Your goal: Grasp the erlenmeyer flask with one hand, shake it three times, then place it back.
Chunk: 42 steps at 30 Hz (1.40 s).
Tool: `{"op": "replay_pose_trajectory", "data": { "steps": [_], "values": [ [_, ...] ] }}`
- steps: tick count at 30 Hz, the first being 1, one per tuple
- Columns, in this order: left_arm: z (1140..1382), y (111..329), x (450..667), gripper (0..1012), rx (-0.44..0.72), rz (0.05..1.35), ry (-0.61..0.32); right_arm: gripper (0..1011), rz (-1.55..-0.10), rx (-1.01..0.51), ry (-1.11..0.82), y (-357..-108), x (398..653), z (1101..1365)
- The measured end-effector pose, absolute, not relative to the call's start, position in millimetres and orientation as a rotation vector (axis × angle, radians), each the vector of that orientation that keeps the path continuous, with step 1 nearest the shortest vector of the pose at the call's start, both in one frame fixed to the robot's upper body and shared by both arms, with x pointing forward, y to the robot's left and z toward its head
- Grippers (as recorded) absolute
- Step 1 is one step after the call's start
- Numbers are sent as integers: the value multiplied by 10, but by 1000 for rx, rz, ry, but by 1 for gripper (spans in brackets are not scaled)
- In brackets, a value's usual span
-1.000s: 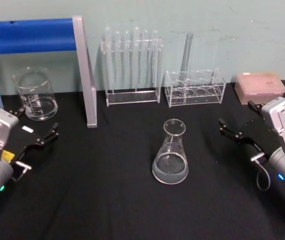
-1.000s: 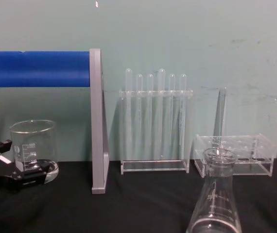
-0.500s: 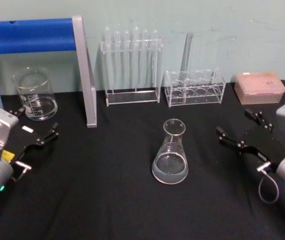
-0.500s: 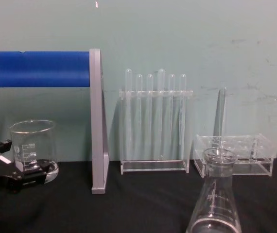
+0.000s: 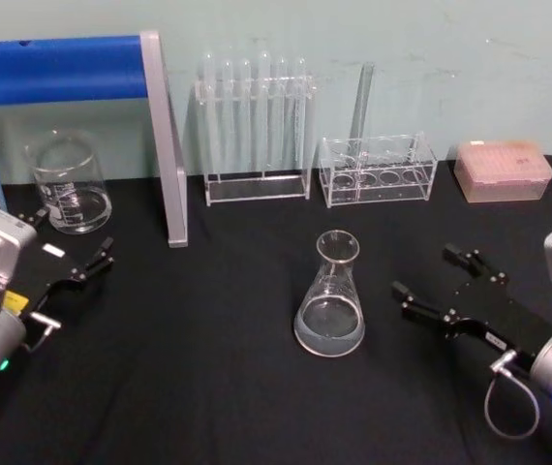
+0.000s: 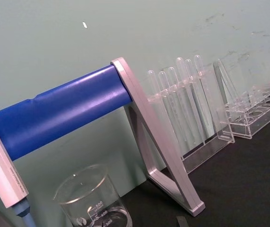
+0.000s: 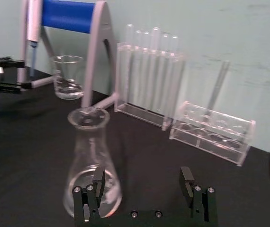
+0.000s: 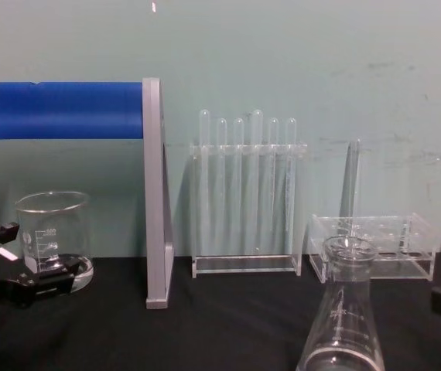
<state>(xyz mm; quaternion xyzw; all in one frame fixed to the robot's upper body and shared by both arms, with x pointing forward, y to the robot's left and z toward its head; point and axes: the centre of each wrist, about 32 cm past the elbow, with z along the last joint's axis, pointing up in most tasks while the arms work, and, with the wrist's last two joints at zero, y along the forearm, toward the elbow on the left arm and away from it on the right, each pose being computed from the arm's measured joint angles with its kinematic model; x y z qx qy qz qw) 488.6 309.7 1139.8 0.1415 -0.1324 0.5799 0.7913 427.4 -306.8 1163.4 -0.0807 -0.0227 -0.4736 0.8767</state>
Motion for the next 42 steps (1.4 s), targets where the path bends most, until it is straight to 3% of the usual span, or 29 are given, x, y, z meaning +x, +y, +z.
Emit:
{"op": "replay_pose_trajectory", "data": {
  "steps": [14,42],
  "values": [
    [11398,3097,4886,1001,304,1248,-285,1000,-910,-145,-6,-2830,4268,11614],
    [11398,3097,4886,1001,304,1248,-285,1000,-886,-138,-23,-2411,4683,11523]
  ]
}}
